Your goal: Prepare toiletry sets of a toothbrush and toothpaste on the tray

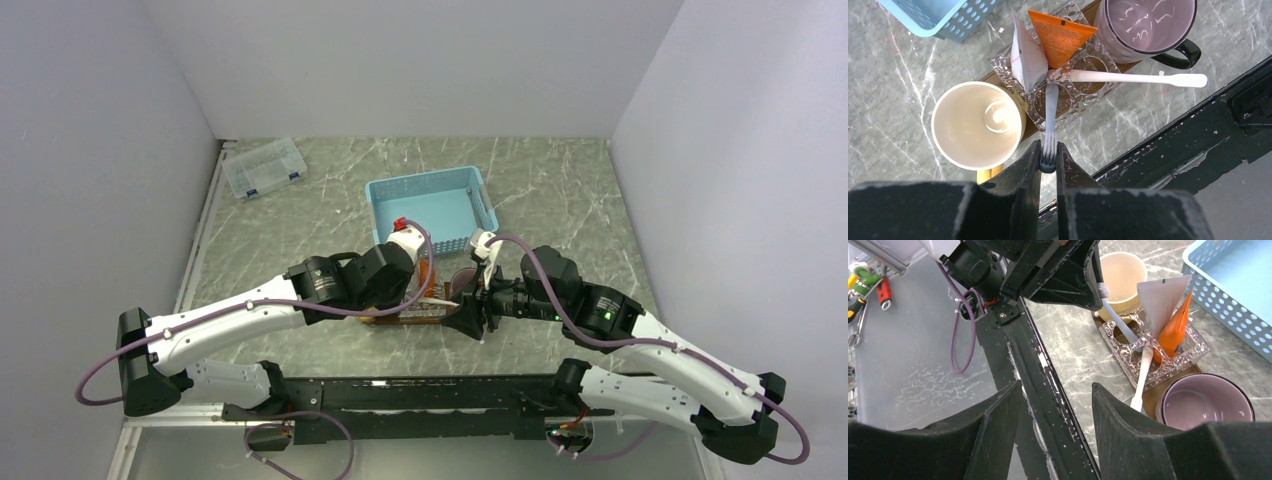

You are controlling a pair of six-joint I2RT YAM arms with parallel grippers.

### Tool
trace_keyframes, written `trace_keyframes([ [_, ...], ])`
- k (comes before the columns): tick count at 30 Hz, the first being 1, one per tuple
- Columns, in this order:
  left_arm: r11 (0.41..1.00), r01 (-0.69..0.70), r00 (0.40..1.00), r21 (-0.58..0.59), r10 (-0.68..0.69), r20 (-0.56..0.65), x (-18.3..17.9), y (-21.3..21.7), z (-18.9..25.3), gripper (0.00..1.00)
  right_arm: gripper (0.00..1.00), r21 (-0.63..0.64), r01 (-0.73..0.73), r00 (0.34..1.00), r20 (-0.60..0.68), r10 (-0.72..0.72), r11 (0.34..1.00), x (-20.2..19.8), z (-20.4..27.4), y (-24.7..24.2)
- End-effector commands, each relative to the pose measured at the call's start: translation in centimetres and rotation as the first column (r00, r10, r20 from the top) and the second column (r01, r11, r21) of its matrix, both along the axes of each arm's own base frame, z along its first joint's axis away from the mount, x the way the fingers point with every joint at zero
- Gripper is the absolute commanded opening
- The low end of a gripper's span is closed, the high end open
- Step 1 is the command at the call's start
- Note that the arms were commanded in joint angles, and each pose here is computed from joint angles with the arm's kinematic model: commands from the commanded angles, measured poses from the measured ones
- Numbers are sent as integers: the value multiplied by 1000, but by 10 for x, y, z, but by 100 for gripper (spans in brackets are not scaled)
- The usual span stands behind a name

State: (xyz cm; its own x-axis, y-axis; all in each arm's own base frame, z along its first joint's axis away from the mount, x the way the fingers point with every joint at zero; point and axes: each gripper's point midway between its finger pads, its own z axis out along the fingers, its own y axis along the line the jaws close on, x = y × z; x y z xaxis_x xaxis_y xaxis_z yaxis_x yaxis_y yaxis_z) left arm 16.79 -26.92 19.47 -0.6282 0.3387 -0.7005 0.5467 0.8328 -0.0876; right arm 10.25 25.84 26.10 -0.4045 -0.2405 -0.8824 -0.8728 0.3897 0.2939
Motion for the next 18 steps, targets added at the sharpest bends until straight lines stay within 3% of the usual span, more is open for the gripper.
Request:
trace_keyframes([
  [1,1000,-14,1000,-9,14,22,1,3,8,18,56,38,-10,1000,5,10,999,0,7,6],
  [7,1000,-17,1000,-10,17,25,0,5,7,25,56,36,-10,1000,3,10,999,0,6,6],
  [18,1000,-18,999,-15,18,27,-1,6,9,26,56,31,-12,1000,2,12,999,1,5,7],
])
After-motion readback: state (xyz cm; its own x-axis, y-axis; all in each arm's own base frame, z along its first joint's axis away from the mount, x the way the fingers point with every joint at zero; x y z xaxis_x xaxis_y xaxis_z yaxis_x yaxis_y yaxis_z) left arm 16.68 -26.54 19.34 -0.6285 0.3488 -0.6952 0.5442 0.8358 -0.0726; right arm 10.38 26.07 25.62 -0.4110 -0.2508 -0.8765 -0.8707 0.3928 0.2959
